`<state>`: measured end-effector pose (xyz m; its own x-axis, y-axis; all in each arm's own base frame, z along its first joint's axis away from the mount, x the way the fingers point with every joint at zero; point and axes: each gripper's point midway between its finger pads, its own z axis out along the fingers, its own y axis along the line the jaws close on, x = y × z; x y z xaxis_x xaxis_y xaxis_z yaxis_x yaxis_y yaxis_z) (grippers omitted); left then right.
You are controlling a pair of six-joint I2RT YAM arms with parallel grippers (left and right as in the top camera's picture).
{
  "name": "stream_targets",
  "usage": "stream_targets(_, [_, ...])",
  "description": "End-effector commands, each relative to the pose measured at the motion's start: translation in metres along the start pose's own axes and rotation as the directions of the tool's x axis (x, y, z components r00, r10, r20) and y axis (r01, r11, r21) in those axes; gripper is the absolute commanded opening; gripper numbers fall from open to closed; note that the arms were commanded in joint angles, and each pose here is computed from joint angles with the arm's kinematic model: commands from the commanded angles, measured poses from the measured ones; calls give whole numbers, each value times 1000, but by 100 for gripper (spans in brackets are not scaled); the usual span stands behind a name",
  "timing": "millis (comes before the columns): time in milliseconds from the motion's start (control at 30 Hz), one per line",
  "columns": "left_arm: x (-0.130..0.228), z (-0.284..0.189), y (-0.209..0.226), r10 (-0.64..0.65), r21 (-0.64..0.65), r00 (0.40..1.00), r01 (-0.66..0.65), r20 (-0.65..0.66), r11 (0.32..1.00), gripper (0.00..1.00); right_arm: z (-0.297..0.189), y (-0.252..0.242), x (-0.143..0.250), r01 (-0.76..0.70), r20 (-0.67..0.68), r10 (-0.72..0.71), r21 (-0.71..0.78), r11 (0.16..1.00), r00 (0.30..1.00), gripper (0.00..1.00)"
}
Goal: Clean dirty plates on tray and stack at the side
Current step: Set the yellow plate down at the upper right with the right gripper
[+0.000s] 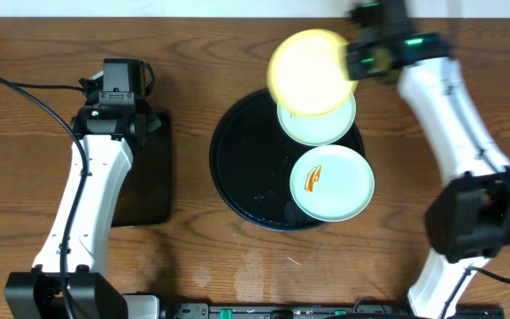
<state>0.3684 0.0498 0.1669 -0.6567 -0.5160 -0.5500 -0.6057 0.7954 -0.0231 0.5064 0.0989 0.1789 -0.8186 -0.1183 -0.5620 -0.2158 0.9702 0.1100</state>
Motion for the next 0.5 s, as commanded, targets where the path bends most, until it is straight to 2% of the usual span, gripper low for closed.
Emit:
stream_targets(0, [-3, 0, 5, -15, -22, 1000, 15, 14, 1000, 7, -34, -37, -6, -175, 25, 183, -180, 968, 983, 1])
stream_targets(133, [-4, 0, 5, -19, -21, 1000, 19, 17, 1000, 7, -42, -103, 10, -267, 20, 270, -97, 959, 963, 1])
stream_targets(267, [-3, 0, 5, -18, -21, 1000, 19, 17, 1000, 8, -42, -170, 32, -368, 26, 367, 60, 928, 930, 1])
stream_targets(467, [-3, 0, 5, -18, -21, 1000, 19, 16, 1000, 7, -23, -219, 61, -421, 28, 423, 178, 889, 906, 1])
